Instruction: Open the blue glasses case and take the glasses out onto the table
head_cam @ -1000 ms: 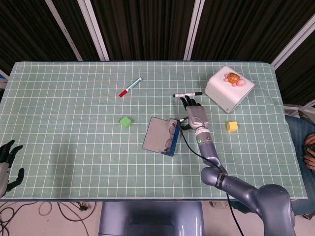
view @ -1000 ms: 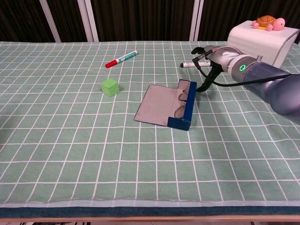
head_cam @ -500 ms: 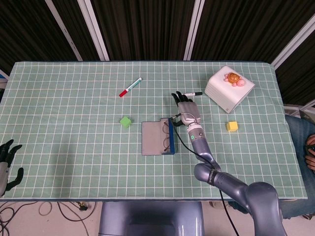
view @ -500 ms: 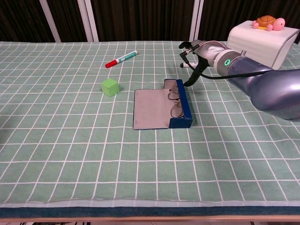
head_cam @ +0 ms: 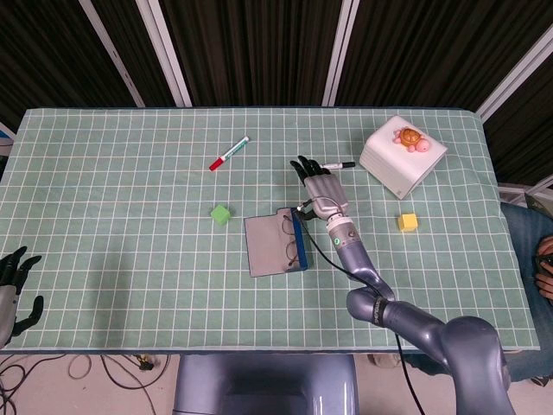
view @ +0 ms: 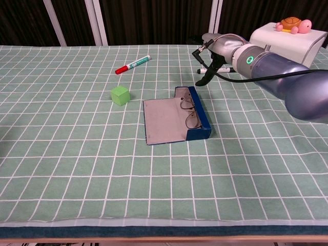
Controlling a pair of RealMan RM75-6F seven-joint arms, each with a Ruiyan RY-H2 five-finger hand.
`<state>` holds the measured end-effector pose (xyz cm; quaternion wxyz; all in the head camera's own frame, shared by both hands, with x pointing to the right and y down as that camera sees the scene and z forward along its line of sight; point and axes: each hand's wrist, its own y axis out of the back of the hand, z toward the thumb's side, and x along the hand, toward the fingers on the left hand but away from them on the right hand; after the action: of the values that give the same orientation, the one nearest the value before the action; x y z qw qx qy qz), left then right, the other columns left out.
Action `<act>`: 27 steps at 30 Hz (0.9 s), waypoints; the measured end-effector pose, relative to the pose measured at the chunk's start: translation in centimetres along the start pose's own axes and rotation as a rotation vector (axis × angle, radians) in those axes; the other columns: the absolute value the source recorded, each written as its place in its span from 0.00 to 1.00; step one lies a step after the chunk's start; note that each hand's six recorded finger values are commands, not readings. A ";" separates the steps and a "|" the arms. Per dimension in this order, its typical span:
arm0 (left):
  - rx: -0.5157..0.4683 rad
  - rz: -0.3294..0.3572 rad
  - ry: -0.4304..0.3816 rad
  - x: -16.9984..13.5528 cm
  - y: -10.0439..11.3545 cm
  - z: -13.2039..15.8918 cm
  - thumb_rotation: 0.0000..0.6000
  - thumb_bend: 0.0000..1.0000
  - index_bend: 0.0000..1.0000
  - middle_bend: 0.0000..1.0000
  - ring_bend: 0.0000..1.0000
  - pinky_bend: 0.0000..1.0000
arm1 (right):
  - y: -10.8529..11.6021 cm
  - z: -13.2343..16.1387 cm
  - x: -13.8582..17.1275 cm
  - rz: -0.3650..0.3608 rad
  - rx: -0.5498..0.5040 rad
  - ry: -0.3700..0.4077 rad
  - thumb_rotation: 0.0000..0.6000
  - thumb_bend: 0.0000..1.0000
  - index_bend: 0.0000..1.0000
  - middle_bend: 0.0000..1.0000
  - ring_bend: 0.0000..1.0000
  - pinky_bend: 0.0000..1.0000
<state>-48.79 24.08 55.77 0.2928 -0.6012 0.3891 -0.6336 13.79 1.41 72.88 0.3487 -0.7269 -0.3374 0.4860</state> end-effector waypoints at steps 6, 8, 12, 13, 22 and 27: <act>0.000 -0.007 -0.006 0.0 -0.1 0.2 1.00 0.47 0.13 0.00 0.00 0.02 | 1.1 0.6 3.0 0.031 0.037 0.085 1.00 0.25 0.08 0.00 0.05 0.23; -0.001 -0.007 -0.007 -0.1 -0.1 0.2 1.00 0.47 0.13 0.00 0.00 0.02 | 1.4 0.8 4.4 0.051 0.057 0.112 1.00 0.25 0.08 0.00 0.05 0.23; -0.003 -0.009 -0.003 0.0 -0.1 0.1 1.00 0.47 0.13 0.00 0.00 0.02 | 2.0 0.7 7.2 0.087 0.130 0.148 1.00 0.24 0.08 0.00 0.04 0.23; -0.003 -0.009 -0.004 0.0 -0.1 0.1 1.00 0.47 0.13 0.00 0.00 0.02 | 2.1 0.5 8.1 0.097 0.156 0.154 1.00 0.24 0.08 0.00 0.04 0.23; -0.001 -0.009 -0.004 0.0 -0.1 0.2 1.00 0.47 0.13 0.00 0.00 0.02 | 1.3 -1.9 12.7 0.155 0.314 0.146 1.00 0.24 0.08 0.00 0.02 0.23; 0.000 -0.010 -0.004 0.0 -0.2 0.2 1.00 0.47 0.13 0.00 0.00 0.02 | 0.8 -2.2 14.0 0.153 0.401 0.172 1.00 0.24 0.09 0.00 0.02 0.23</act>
<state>-48.56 24.14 55.93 0.2903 -0.6044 0.3853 -0.6340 20.20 12.24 66.24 0.4758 -0.7052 -0.1470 0.5047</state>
